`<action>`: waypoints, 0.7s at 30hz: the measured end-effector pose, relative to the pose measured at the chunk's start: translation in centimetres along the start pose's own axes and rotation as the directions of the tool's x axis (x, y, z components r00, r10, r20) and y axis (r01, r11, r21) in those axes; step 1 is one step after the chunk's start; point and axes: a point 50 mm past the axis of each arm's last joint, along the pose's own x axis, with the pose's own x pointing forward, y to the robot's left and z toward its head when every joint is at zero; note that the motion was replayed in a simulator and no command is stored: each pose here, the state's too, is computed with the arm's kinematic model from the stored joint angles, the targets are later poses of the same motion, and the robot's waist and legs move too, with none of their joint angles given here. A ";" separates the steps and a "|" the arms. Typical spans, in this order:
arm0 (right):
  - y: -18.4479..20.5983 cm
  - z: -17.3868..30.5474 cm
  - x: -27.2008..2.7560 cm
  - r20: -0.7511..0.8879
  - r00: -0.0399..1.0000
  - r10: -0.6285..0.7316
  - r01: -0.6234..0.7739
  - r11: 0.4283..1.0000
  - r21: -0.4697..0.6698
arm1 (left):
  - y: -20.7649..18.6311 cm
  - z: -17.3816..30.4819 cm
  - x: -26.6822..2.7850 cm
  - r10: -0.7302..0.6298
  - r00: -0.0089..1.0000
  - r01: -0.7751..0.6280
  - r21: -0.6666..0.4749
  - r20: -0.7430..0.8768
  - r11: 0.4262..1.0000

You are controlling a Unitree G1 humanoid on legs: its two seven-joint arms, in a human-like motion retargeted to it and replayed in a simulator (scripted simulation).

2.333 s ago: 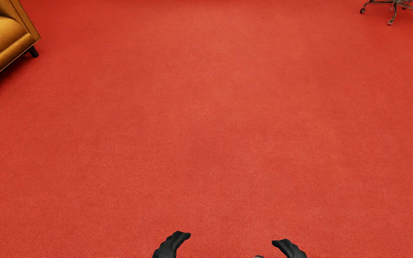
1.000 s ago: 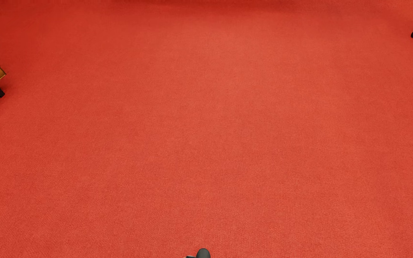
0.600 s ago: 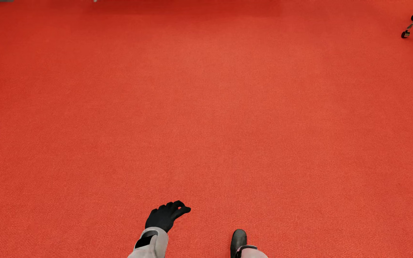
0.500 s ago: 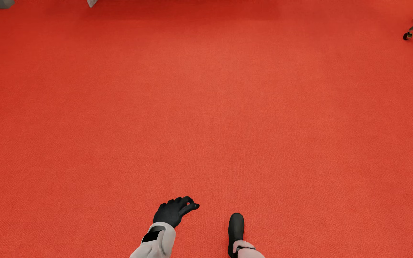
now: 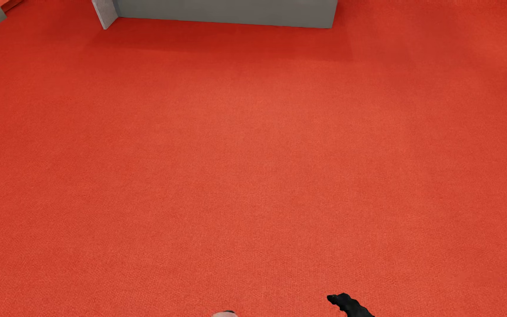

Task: Walk to the counter

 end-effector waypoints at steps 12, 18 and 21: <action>0.1 -0.6 0.1 -0.073 0.996 0.042 -0.053 0.987 -0.150 | -4.8 -2.7 -2.1 -0.122 0.978 0.117 -0.039 -0.172 0.992; 1.5 -4.3 -1.7 -0.091 0.966 0.244 -0.259 0.930 -0.262 | -1.6 3.0 0.5 -0.020 0.999 0.021 -0.049 0.028 0.999; 1.1 -4.9 -2.7 -0.109 0.984 0.140 -0.149 0.986 -0.079 | 1.6 7.0 2.2 0.046 0.986 -0.051 0.025 0.161 0.998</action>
